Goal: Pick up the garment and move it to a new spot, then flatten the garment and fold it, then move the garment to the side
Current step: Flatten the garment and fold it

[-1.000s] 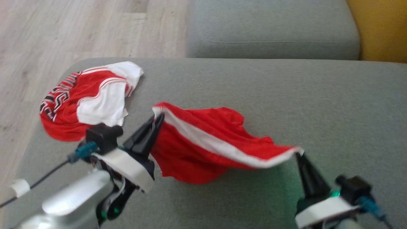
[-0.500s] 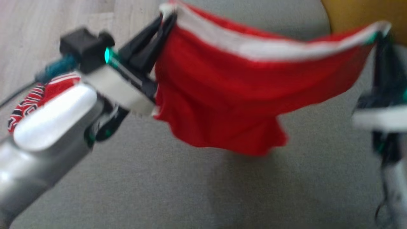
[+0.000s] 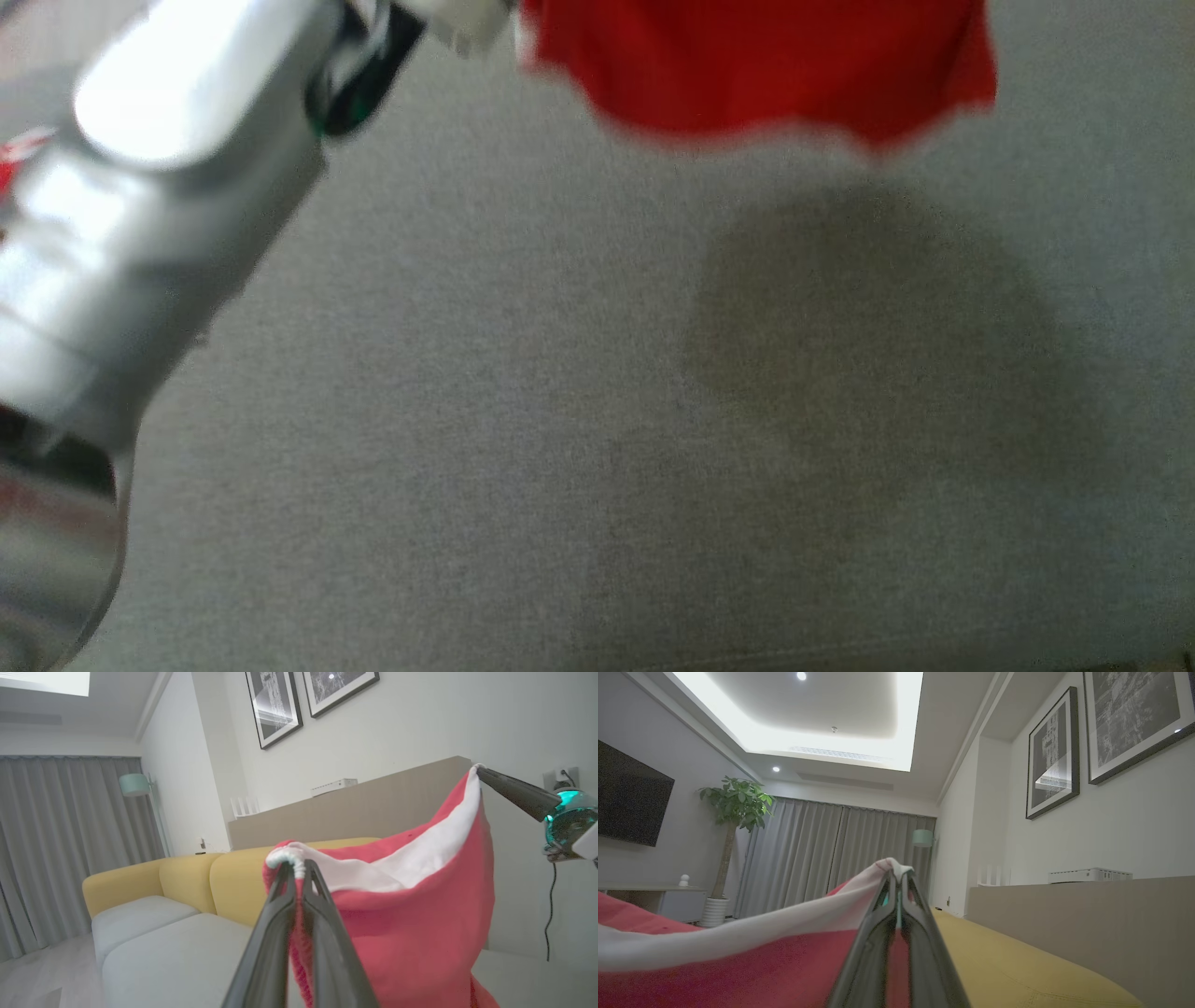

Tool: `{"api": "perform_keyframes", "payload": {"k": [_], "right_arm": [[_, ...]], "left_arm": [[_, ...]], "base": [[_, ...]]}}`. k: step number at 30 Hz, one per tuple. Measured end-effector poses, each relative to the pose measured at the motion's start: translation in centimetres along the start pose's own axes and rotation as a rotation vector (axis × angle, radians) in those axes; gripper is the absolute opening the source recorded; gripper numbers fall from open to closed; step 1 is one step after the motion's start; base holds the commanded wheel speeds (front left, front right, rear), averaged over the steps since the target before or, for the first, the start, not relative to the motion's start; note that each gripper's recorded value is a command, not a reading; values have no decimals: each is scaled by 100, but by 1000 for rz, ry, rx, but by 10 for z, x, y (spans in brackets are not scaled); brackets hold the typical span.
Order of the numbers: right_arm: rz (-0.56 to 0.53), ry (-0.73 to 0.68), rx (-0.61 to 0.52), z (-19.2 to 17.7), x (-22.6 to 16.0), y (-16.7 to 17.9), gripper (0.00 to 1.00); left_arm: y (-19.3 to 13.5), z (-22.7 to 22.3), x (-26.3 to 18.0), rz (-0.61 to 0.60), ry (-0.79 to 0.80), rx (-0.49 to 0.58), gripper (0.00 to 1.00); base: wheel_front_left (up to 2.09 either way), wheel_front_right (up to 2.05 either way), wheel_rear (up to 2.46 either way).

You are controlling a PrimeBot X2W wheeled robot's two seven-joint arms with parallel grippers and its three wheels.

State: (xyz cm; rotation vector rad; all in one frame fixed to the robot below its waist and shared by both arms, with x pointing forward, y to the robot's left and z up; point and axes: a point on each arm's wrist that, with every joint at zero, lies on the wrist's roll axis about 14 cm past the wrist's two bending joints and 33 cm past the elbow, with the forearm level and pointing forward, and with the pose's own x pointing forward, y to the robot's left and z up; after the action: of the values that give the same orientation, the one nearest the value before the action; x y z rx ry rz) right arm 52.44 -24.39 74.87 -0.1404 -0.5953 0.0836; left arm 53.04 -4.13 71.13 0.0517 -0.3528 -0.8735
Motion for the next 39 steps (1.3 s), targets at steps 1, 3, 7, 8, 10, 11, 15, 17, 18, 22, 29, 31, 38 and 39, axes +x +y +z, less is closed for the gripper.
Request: {"api": "perform_keyframes", "payload": {"k": [1, 3, 7, 8, 10, 11, 15, 17, 18, 22, 29, 31, 38, 39], "right_arm": [[-2, -11, -18, 1, 5, -4, 0], [-4, -29, -47, 2, 13, -8, 0], [23, -12, -76, -11, 9, -3, 0], [38, 6, -79, -18, 5, 1, 0], [56, 59, -74, -38, -8, 7, 0], [61, 99, -68, -53, -18, 9, 0], [63, 285, -10, -113, -74, 21, 0], [44, 360, 26, -131, -107, 23, 0], [33, 394, 36, -136, -123, 22, 0], [-29, 501, 73, -144, -189, 18, 0], [-111, 639, 132, -121, -296, 23, 0], [-127, 647, 136, -108, -314, 22, 0], [-85, 653, 144, -90, -317, 32, 0], [-68, 657, 146, -93, -311, 35, 0]], "left_arm": [[3, 3, 7, -1, -20, 12, 0], [11, 9, 19, 8, -61, 20, 0], [15, 1, 25, 11, -91, 14, 0], [12, -11, 21, 9, -72, 10, 0], [2, -45, 10, -4, -13, -15, 0], [-5, -66, 1, -9, 25, -39, 0], [-32, -143, -52, 11, 184, -175, 0], [-44, -166, -81, 38, 241, -226, 0], [-53, -175, -95, 44, 265, -246, 0], [-99, -191, -145, 43, 334, -319, 0], [-174, -196, -225, 70, 446, -415, 0], [-189, -190, -239, 77, 453, -432, 0], [-183, -160, -246, 160, 370, -442, 0], [-179, -158, -243, 166, 360, -437, 0]], "base": [[0, 0, 0], [0, 0, 0], [0, 0, 0], [0, 0, 0], [0, 0, 0], [0, 0, 0], [0, 0, 0], [0, 0, 0], [0, 0, 0], [0, 0, 0], [0, 0, 0], [0, 0, 0], [0, 0, 0], [0, 0, 0]]}}
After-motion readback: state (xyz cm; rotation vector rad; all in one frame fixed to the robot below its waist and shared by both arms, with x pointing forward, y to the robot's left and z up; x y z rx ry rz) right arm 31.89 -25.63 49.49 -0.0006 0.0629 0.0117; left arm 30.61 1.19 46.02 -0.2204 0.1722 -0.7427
